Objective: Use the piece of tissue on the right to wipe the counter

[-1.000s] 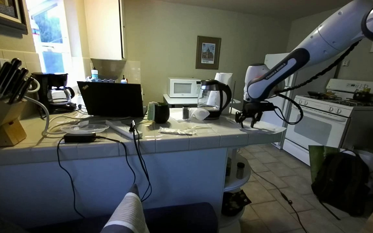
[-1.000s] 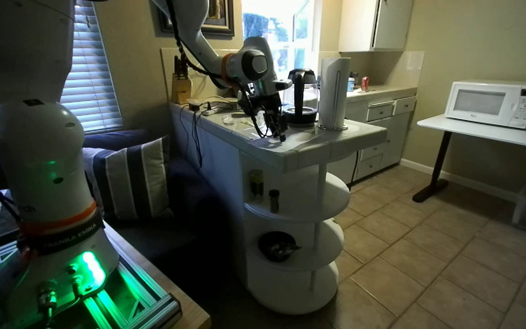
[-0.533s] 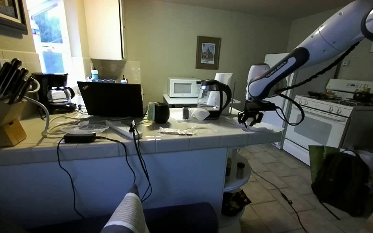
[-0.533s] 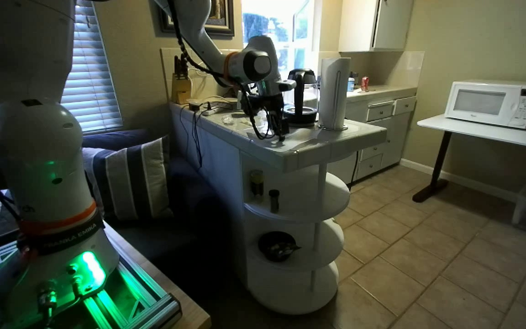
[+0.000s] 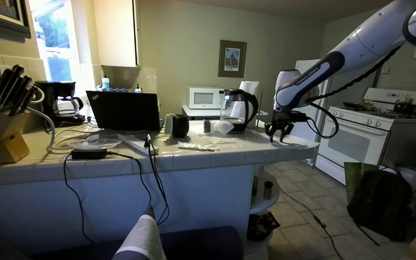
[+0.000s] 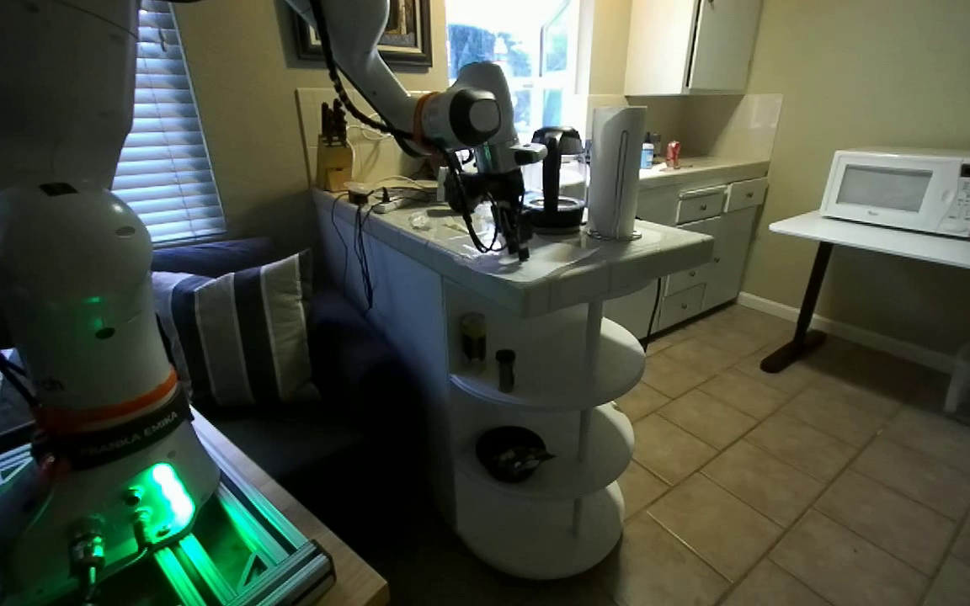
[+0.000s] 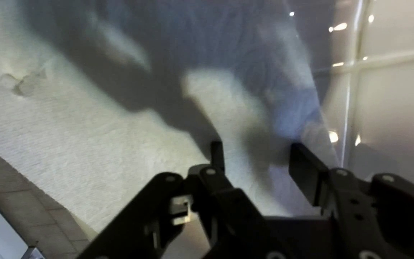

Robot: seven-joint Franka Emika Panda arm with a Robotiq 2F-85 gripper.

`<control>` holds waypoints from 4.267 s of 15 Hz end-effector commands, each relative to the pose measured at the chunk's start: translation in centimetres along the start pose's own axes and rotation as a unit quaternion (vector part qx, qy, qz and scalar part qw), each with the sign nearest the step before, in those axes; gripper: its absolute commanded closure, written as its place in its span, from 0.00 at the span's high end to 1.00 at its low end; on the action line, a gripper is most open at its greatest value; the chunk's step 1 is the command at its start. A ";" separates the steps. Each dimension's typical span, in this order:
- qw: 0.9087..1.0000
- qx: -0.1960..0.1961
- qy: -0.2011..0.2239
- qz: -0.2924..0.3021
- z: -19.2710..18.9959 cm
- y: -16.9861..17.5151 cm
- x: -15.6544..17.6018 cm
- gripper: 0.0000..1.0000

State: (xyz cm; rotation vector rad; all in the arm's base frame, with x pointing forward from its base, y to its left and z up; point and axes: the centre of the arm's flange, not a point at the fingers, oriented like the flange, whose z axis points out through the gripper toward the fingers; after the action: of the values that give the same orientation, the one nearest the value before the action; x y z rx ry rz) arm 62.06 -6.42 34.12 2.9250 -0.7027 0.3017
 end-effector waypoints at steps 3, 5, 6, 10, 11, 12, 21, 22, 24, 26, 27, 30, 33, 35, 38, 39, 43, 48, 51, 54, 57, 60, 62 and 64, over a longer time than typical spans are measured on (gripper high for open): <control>0.999 -0.007 -0.040 -0.012 0.8 -0.5 0.2 0.54; 0.999 -0.009 -0.050 -0.013 1.0 -0.6 0.2 0.51; 0.998 -0.009 -0.055 -0.012 1.2 -0.6 0.2 0.49; 0.997 -0.005 -0.074 -0.008 1.5 -0.5 0.3 0.42; 0.997 -0.005 -0.076 -0.007 1.6 -0.5 0.3 0.42; 0.997 -0.005 -0.078 -0.006 1.6 -0.4 0.4 0.43; 0.997 0.004 -0.080 -0.007 0.8 -0.5 0.6 0.02; 0.997 0.005 -0.079 -0.008 0.6 -0.6 0.5 0.00; 0.997 0.007 -0.073 -0.009 0.2 -0.7 0.5 0.00; 0.998 0.021 -0.060 -0.011 -0.9 -1.0 0.4 0.00; 0.998 0.030 -0.055 -0.014 -1.5 -1.3 0.4 0.00; 0.996 0.079 -0.033 -0.023 -3.6 -2.8 0.2 0.00; 0.991 0.129 -0.024 -0.027 -4.6 -4.7 -0.1 0.00; 0.985 0.165 -0.033 -0.049 -4.4 -6.1 -0.8 0.00; 0.977 0.193 -0.055 -0.078 -2.8 -8.1 -1.7 0.00; 0.976 0.194 -0.062 -0.083 -2.4 -8.5 -1.8 0.00; 0.980 0.160 -0.084 -0.081 0.0 -8.1 -1.7 0.00; 0.988 0.105 -0.087 -0.069 0.8 -6.1 -1.0 0.00; 0.995 0.067 -0.057 -0.048 1.7 -4.4 0.3 0.00; 0.999 0.026 -0.032 -0.017 3.0 -2.4 1.8 0.00; 1.000 0.007 0.005 0.018 4.6 -0.8 3.4 0.00; 0.998 0.007 0.038 0.053 6.0 0.0 5.1 0.00; 0.995 0.023 0.053 0.081 6.7 0.0 6.3 0.00; 0.992 0.035 0.064 0.104 7.2 -0.1 7.2 0.00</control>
State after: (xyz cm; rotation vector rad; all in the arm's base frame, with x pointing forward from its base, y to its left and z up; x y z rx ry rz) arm 67.40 -10.10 33.84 2.8962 -0.8925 0.5463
